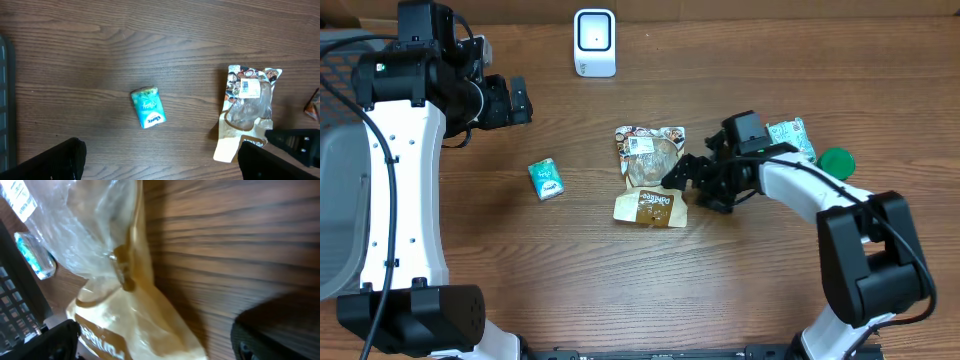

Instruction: Scan the item barcode

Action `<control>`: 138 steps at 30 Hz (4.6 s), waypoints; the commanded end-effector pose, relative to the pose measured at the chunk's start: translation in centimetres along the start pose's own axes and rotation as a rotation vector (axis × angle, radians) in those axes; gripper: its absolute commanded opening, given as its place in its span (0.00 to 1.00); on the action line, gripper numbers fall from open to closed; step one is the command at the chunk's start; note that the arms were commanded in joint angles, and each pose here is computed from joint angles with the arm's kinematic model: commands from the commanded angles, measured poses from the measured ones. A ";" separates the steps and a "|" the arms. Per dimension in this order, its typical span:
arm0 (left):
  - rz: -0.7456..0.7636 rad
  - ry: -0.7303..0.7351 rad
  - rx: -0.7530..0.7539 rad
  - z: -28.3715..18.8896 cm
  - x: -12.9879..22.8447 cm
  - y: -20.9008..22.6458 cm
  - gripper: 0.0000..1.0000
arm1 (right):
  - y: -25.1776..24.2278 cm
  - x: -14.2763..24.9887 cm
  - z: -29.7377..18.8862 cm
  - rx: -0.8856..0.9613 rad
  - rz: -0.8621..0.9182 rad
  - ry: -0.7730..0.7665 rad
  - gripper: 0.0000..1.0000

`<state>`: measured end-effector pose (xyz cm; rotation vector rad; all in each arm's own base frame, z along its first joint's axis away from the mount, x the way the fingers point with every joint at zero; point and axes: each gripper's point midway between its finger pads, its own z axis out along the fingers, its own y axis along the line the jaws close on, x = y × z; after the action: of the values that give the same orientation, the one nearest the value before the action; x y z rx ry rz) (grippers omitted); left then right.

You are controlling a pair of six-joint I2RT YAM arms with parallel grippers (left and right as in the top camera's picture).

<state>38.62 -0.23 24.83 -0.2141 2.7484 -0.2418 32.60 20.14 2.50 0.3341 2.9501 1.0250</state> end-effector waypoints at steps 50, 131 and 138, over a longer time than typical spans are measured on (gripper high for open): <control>0.018 -0.030 0.014 -0.8 -0.5 -0.5 1.00 | 5.3 0.6 -2.7 -0.033 -0.451 -0.064 0.04; 0.018 -0.030 0.014 -0.8 -0.5 -0.5 1.00 | 24.1 -22.9 -16.1 1.052 -1.170 -1.061 0.04; 0.018 -0.030 0.014 -0.8 -0.5 -0.5 1.00 | 22.4 -25.5 -10.3 1.302 -1.339 -1.001 0.04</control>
<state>38.62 -0.23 24.83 -0.2145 2.7484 -0.2424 60.50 26.71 24.80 -0.6589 1.6870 -0.7208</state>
